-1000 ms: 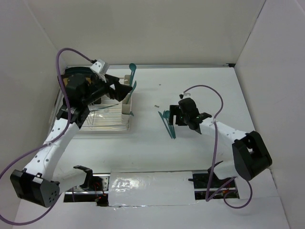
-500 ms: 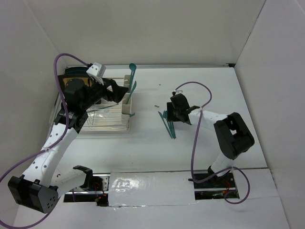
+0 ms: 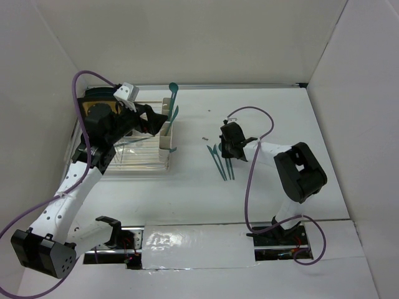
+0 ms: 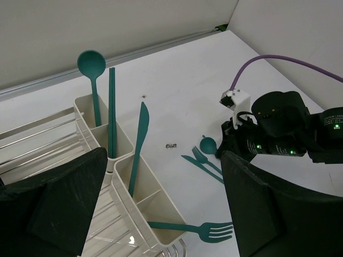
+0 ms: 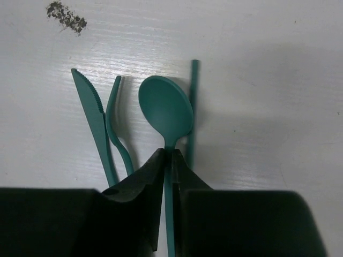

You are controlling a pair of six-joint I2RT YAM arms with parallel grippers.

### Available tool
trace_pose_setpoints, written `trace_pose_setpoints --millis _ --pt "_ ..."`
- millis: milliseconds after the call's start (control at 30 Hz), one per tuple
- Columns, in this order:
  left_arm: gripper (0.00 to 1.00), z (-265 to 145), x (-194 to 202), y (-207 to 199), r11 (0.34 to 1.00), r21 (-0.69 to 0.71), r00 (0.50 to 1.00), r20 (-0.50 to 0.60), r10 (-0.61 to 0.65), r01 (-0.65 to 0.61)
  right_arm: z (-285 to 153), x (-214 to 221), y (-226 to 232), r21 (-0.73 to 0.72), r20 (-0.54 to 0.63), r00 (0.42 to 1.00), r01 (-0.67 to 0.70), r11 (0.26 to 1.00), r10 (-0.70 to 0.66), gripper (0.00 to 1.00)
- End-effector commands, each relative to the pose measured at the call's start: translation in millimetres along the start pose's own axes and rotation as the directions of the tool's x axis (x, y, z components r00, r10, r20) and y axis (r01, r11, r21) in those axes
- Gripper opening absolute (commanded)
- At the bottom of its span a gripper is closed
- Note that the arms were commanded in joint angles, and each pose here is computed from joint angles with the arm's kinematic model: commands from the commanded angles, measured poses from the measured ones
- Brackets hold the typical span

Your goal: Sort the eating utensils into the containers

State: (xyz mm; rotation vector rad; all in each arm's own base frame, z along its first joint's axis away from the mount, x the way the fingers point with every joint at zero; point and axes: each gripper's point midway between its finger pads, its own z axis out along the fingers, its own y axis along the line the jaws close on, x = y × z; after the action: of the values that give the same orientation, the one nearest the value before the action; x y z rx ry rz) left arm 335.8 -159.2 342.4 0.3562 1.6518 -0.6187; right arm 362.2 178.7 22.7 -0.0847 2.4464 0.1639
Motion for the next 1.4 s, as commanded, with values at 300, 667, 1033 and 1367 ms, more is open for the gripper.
trace_pose_setpoints --millis 300,667,1033,1367 --pt "1.0 -1.2 -10.4 0.4 1.0 -0.001 0.999 0.046 0.016 -0.016 -13.5 -17.7 5.1 -0.032 0.051 0.999 0.002 0.999 0.0 0.24" --pt "1.0 -1.4 -11.0 0.0 1.0 -0.001 0.998 0.052 0.023 -0.023 7.9 12.0 -2.3 0.002 -0.041 0.999 0.023 1.0 -0.022 0.22" --pt "1.0 3.9 -13.9 -10.7 0.998 0.063 1.0 0.026 -0.004 0.002 -29.2 -18.1 21.8 -0.174 0.049 0.999 0.01 0.985 -0.001 0.0" --pt "0.98 17.9 -17.7 -46.4 0.957 0.259 0.986 -0.139 -0.095 0.128 -158.8 -109.3 63.6 -0.523 0.36 0.923 0.081 0.848 0.133 0.0"
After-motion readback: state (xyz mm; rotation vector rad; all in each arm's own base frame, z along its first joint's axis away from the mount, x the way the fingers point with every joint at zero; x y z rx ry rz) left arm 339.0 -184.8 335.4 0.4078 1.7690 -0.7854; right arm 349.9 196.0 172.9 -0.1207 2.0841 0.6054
